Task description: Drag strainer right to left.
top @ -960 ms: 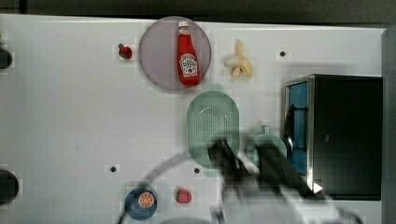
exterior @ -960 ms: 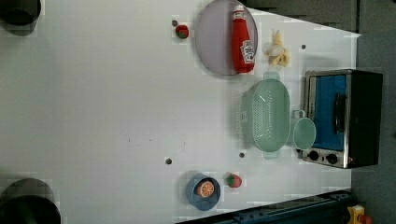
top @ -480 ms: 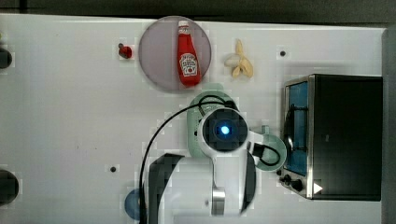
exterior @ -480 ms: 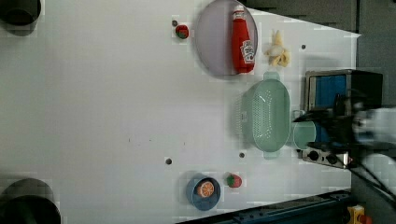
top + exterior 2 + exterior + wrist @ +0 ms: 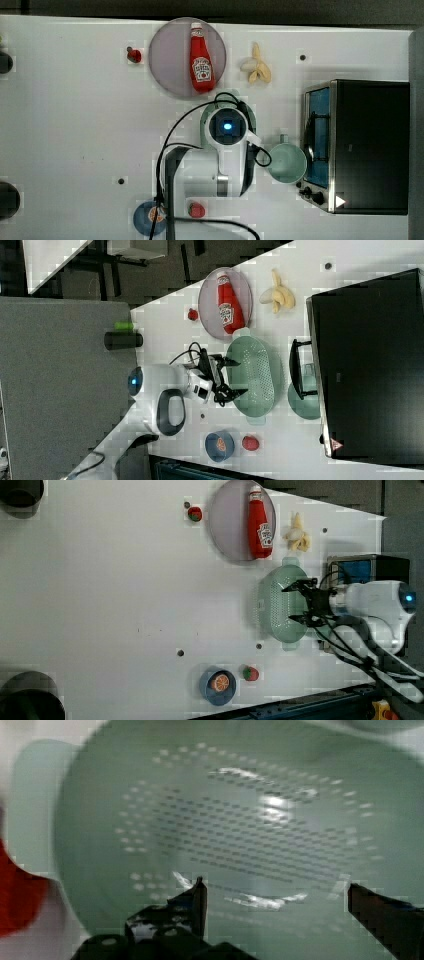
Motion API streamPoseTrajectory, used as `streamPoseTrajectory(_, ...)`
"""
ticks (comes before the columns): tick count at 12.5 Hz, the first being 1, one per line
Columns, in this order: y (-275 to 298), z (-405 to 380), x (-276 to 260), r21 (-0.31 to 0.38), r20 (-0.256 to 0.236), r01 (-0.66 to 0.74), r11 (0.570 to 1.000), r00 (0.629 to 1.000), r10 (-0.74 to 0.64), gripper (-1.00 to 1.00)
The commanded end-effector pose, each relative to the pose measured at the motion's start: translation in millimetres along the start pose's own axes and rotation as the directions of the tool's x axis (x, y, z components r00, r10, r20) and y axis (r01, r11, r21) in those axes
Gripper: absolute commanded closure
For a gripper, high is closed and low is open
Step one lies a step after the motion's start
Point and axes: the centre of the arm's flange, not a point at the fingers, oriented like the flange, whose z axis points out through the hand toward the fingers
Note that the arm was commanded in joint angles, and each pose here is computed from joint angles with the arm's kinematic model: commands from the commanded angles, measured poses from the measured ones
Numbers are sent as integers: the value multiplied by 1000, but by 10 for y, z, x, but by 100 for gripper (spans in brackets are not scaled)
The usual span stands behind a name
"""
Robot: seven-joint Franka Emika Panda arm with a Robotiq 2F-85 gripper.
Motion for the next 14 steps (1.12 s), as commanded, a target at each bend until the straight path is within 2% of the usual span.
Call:
streamPoseTrajectory(1, -94, 103, -63, 62, -7, -139, 988, 990, 139, -100)
streamPoseTrajectory(4, -90, 455, -221, 28, 2, -144, 989, 990, 144, -100)
streamPoseTrajectory(9, -113, 637, -409, 24, 12, -126, 992, 992, 125, -100)
streamPoseTrajectory(14, -196, 617, -813, 27, 64, -139, 990, 988, 137, -100)
